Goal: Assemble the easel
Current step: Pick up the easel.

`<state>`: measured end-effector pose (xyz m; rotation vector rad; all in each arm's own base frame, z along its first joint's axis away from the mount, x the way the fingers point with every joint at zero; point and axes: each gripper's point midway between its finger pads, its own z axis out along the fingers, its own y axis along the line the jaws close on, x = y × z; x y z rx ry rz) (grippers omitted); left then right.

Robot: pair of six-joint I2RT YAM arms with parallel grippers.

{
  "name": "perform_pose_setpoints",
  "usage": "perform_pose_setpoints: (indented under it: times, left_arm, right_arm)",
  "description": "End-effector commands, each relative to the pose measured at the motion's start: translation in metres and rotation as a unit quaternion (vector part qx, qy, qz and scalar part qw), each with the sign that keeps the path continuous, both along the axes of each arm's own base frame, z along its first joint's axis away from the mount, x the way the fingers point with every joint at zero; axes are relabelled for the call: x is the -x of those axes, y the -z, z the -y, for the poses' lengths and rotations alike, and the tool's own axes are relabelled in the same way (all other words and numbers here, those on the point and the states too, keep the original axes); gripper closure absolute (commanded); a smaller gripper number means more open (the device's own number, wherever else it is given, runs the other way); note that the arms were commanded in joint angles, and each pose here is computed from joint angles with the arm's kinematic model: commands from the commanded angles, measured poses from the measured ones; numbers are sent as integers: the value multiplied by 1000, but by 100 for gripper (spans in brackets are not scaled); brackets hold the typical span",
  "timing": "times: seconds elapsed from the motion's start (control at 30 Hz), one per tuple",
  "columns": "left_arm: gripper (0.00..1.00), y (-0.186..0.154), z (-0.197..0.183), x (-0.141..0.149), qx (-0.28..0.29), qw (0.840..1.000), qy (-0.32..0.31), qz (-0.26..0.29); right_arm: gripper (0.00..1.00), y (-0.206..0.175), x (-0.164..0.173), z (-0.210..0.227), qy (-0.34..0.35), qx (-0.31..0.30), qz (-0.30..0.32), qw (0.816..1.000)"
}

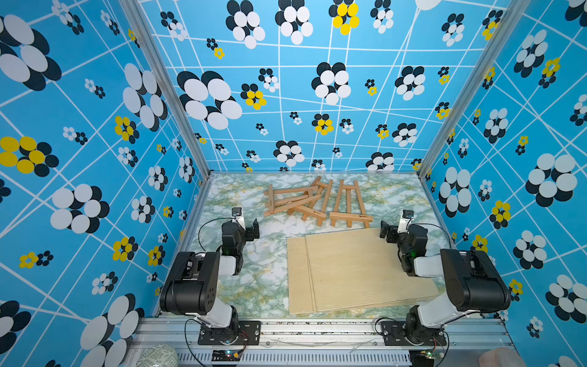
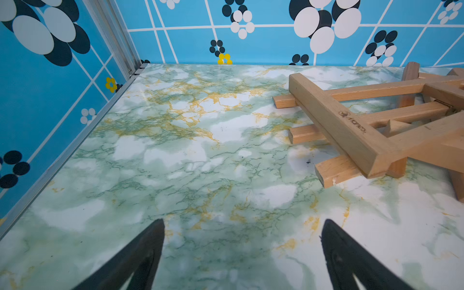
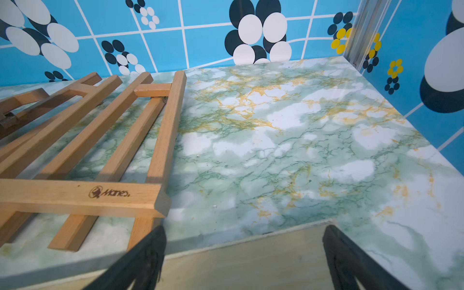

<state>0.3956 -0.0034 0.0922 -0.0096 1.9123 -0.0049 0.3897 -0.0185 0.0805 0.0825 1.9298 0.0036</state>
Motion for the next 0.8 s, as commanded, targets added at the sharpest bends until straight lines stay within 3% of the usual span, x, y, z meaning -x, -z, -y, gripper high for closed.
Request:
perform_pose_setpoints:
  times: [0.0,0.77]
  left_arm:
    - [1,-4,3,-3,-5,1000,4,3]
    - [1,-4,2,-3,-4,1000,3,2]
  right_arm:
    - [0,-15,-6,0,4,-2,25,1000]
    - [0,-15,-6,0,4,-1,25,1000]
